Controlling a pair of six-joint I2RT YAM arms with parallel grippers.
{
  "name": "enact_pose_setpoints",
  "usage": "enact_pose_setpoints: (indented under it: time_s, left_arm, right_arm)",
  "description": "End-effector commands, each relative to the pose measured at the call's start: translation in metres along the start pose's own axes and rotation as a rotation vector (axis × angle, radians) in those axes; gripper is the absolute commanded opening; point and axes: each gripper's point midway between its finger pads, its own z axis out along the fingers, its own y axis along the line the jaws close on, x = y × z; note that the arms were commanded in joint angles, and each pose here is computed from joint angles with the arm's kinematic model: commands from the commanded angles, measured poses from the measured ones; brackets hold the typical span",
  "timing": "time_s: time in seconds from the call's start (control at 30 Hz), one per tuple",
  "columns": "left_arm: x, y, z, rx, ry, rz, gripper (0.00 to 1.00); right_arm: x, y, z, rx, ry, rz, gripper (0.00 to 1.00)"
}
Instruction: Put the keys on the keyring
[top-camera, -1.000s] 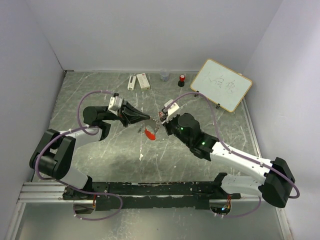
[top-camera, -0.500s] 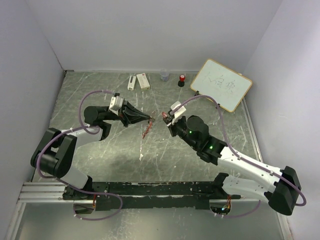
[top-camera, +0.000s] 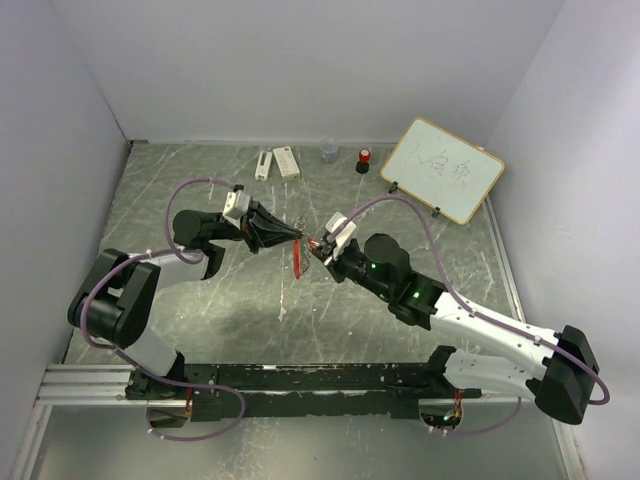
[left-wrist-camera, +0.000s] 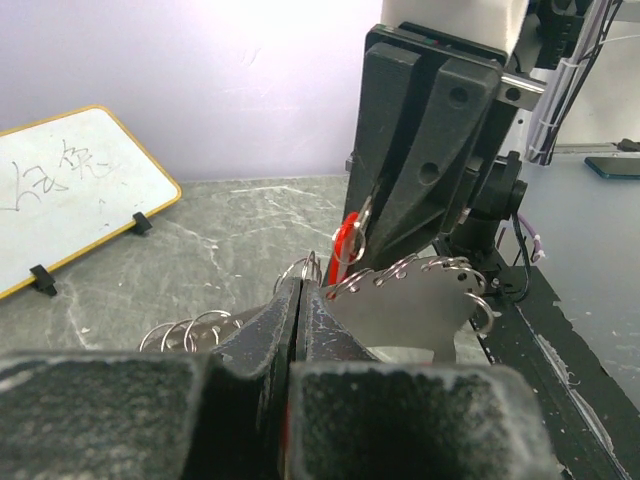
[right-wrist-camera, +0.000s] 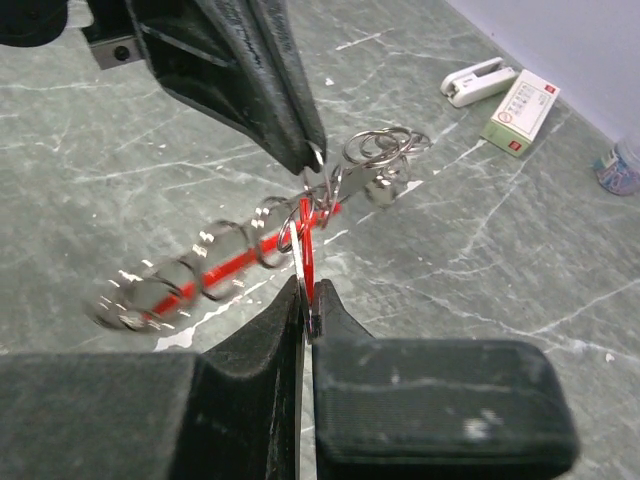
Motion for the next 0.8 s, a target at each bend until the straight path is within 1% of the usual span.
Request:
enact_pose_setpoints:
  time_s: [0.0, 0.27, 0.77]
  left_arm:
    - [-0.039, -0.005, 0.004, 0.041, -0.097, 0.285, 0.07]
    - [-0.039, -0.007, 0.004, 0.049, -0.091, 0.288, 0.07]
    - [-0.04, -0.019, 0.002, 0.069, -0.079, 0.299, 0.06]
  right_arm:
    - [-0.023, 0.008, 0.002, -0.029, -0.062, -0.018, 0.0]
    - [-0.02, 0.009, 0.009, -0.025, -0.045, -0.018, 0.0]
    - [-0.02, -0.016, 0.011, 0.132, -0.005, 0.054, 0.0]
